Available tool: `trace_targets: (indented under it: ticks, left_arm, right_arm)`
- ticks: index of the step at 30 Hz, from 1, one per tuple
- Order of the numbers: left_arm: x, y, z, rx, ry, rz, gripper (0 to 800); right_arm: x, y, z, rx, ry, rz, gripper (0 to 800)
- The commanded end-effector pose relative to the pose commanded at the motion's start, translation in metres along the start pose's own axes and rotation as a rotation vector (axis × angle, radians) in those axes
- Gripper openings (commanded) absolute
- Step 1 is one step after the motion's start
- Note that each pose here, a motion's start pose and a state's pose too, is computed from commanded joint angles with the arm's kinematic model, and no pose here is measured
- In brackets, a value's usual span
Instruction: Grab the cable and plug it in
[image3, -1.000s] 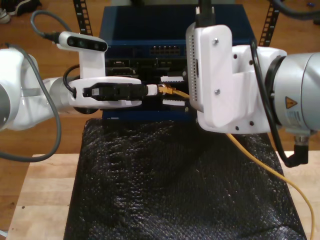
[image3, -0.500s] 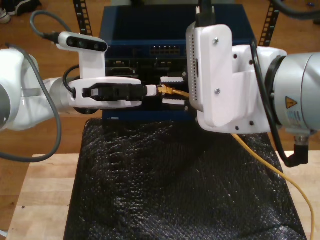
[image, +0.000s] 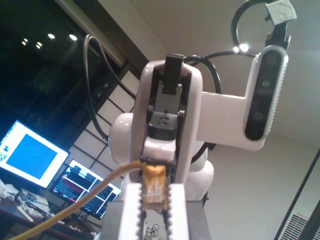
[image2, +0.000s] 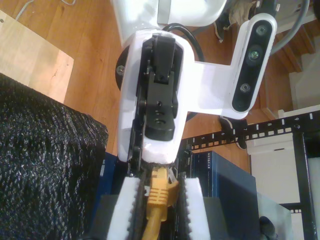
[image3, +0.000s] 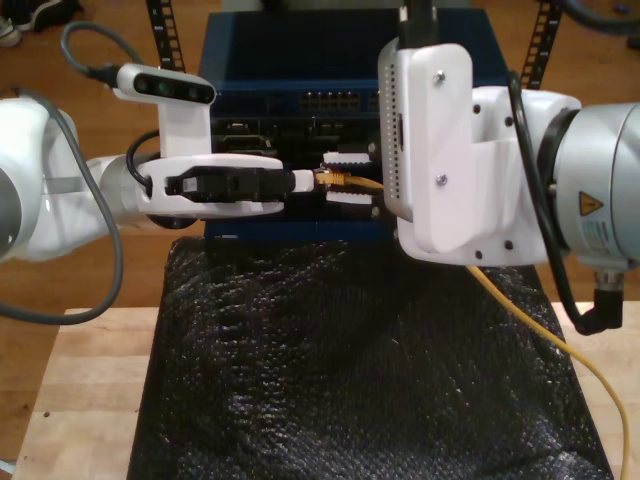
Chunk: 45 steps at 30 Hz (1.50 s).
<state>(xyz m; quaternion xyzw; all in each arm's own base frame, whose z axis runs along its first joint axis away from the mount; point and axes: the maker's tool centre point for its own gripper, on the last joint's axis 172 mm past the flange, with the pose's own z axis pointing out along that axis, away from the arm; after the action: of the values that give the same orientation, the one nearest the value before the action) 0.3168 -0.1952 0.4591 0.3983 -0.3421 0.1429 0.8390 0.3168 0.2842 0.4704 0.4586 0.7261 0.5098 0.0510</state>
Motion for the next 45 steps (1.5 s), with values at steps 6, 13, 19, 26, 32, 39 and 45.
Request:
trace_targets:
  ticks: [6, 13, 19, 26, 32, 39, 45]
  left_arm:
    - [0.000, 0.000, 0.001, -0.002, -0.002, -0.001, 15]
    - [-0.001, -0.001, 0.001, -0.003, -0.002, -0.003, 30]
    - [-0.003, 0.003, 0.001, -0.028, 0.005, -0.012, 275]
    - [-0.003, 0.000, -0.001, -0.024, 0.012, -0.005, 715]
    - [0.005, -0.004, -0.005, 0.021, -0.001, 0.025, 798]
    - [0.036, -0.022, -0.063, 0.276, 0.054, 0.112, 799]
    - [0.055, 0.008, -0.112, 0.436, -0.021, 0.199, 799]
  right_arm:
    - [0.000, 0.000, 0.000, 0.000, 0.000, 0.002, 172]
    - [-0.001, -0.002, 0.001, 0.003, 0.000, 0.002, 10]
    - [0.000, -0.001, -0.001, -0.001, 0.001, 0.003, 2]
    - [0.000, -0.002, 0.000, 0.001, 0.002, 0.014, 1]
    - [0.000, 0.000, 0.001, 0.002, 0.000, 0.074, 0]
    - [-0.004, -0.005, 0.019, 0.081, -0.019, 0.144, 0]
    - [-0.039, -0.020, 0.027, 0.219, -0.108, 0.321, 0]
